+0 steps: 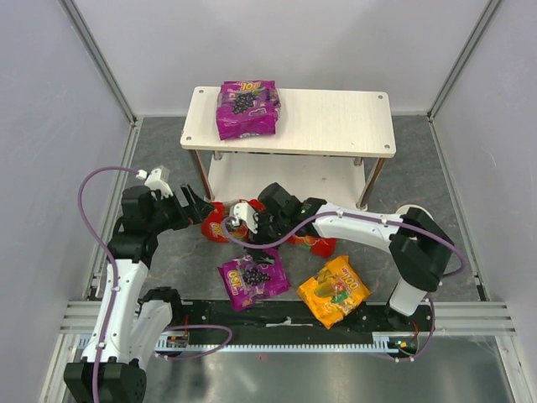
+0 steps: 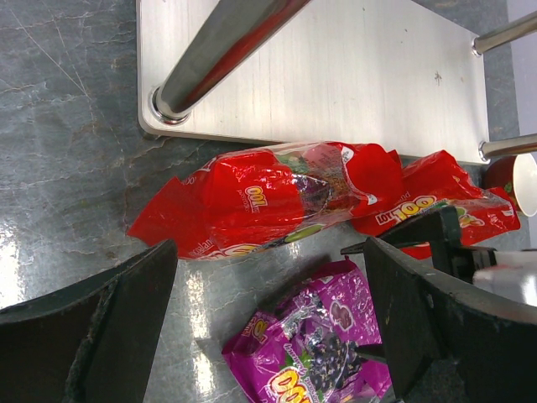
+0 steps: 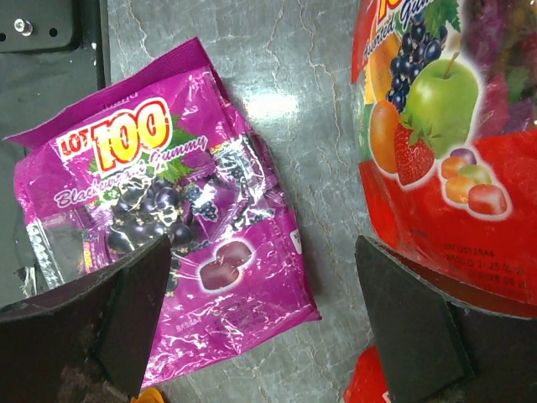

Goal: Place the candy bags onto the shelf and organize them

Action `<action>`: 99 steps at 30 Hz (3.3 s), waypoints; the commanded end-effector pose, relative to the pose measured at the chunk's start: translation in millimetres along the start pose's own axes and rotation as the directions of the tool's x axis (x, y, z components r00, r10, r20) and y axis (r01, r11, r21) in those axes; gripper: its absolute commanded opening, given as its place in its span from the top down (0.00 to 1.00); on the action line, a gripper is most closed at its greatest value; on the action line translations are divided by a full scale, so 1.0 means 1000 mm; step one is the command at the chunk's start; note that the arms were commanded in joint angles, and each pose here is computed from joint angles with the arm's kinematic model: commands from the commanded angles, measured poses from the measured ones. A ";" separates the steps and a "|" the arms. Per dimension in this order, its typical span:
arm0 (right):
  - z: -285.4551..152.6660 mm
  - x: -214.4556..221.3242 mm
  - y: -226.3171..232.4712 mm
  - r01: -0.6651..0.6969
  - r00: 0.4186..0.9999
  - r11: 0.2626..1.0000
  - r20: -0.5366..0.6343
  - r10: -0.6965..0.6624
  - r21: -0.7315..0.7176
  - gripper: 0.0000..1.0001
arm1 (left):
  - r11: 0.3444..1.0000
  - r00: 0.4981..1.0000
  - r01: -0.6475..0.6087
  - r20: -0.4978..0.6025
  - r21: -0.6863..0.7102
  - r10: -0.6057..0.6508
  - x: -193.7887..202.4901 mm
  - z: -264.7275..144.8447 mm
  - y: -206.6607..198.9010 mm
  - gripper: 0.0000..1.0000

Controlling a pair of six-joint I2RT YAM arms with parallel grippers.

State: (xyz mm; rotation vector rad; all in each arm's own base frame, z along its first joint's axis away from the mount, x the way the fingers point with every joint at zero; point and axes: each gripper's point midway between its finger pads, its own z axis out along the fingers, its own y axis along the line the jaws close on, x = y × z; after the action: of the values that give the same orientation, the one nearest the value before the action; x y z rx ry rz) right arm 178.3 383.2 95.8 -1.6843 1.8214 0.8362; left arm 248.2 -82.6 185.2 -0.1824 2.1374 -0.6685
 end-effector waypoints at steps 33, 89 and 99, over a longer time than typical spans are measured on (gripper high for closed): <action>0.021 0.064 0.037 -0.164 0.978 0.960 -0.162 0.128 -0.228 0.68 | 1.000 1.000 -0.013 0.022 0.003 0.013 -0.005 0.001 -0.001 0.01; -0.046 0.049 0.022 -0.825 0.560 0.393 0.501 0.660 0.406 0.24 | 1.000 1.000 -0.012 0.018 0.023 0.012 -0.005 0.001 -0.004 0.01; -0.025 0.037 0.034 -0.792 0.609 0.548 0.428 0.668 0.271 0.26 | 1.000 1.000 -0.009 0.010 0.021 0.009 -0.003 0.003 -0.003 0.01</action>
State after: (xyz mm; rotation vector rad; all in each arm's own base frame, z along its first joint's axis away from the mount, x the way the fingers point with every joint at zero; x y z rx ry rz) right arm 149.0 308.0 70.6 -0.3110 2.3633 0.6284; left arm 248.8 -82.6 182.8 -0.1863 2.1472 -0.6691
